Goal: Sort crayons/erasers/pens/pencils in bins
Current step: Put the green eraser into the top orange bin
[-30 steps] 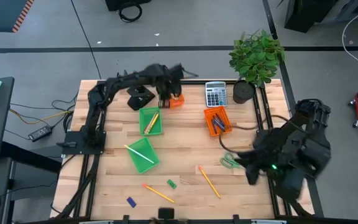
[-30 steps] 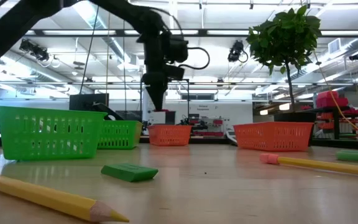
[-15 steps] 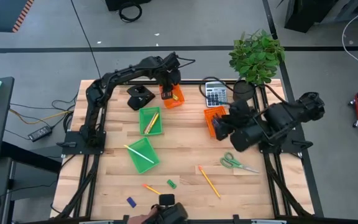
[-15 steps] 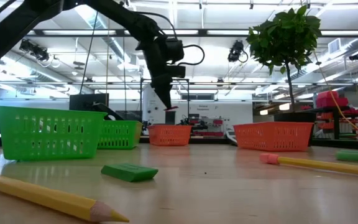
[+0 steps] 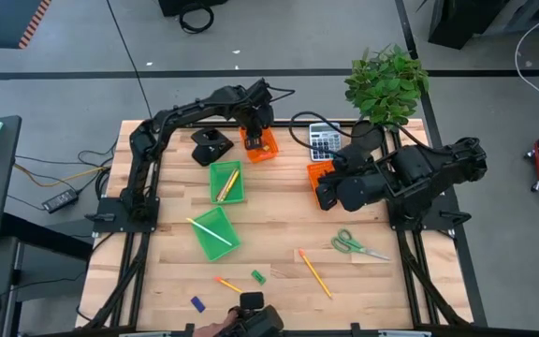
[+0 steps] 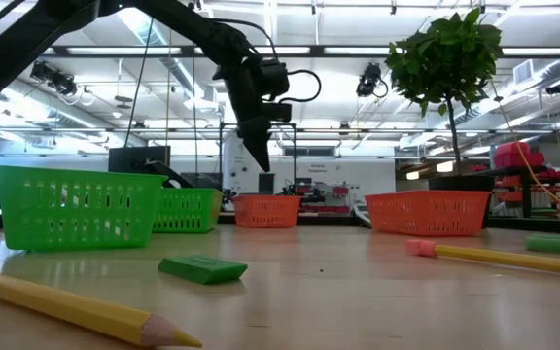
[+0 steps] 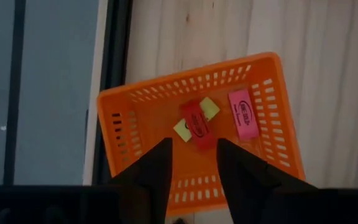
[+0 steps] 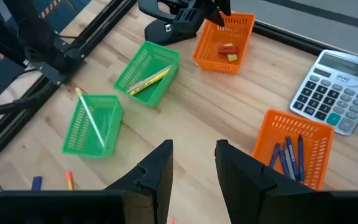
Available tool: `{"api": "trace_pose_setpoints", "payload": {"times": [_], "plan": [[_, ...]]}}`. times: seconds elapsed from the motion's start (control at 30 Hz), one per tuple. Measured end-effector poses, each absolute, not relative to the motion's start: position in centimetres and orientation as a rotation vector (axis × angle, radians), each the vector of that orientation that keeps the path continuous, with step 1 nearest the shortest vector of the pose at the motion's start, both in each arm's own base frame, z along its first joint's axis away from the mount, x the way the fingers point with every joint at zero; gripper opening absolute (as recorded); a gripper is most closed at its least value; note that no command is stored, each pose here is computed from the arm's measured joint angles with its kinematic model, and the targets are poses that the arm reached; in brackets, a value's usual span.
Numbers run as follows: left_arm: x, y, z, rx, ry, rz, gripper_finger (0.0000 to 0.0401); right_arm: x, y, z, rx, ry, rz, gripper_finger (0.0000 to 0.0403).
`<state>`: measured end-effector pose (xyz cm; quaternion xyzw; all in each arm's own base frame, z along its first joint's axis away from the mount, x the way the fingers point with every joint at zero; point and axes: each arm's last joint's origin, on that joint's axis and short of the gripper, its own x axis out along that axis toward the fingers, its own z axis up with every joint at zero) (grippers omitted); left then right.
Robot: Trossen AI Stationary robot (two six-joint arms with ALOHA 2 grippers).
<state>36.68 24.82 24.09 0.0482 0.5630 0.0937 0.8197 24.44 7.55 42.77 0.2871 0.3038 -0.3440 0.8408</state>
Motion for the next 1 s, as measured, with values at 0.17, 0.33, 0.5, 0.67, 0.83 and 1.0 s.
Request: {"api": "trace_pose_setpoints", "payload": {"times": [0.17,0.33,0.5,0.67,0.83,1.0], "plan": [[36.7,24.2,23.9,0.014,1.224,0.23,0.0177,24.4,7.6,42.8,0.57,0.657,-0.714,0.0127],[37.0,21.6,23.6,-0.066,1.31,0.169,0.0213,24.0,7.8,42.5,0.546,0.721,-0.697,0.0127],[37.9,16.5,24.6,-0.087,1.364,0.059,0.0205,23.4,9.2,42.4,0.498,0.772,-0.618,0.0127],[39.3,9.8,26.0,-0.204,1.358,0.022,0.0173,22.5,11.3,42.4,0.472,0.787,-0.535,0.0127],[40.0,2.3,26.1,-0.212,1.417,-0.03,0.0164,21.1,13.8,42.4,0.482,0.794,-0.459,0.0127],[40.1,-5.0,26.1,-0.081,1.403,-0.135,0.0173,19.4,16.2,42.5,0.489,0.771,-0.382,0.0127]]}}
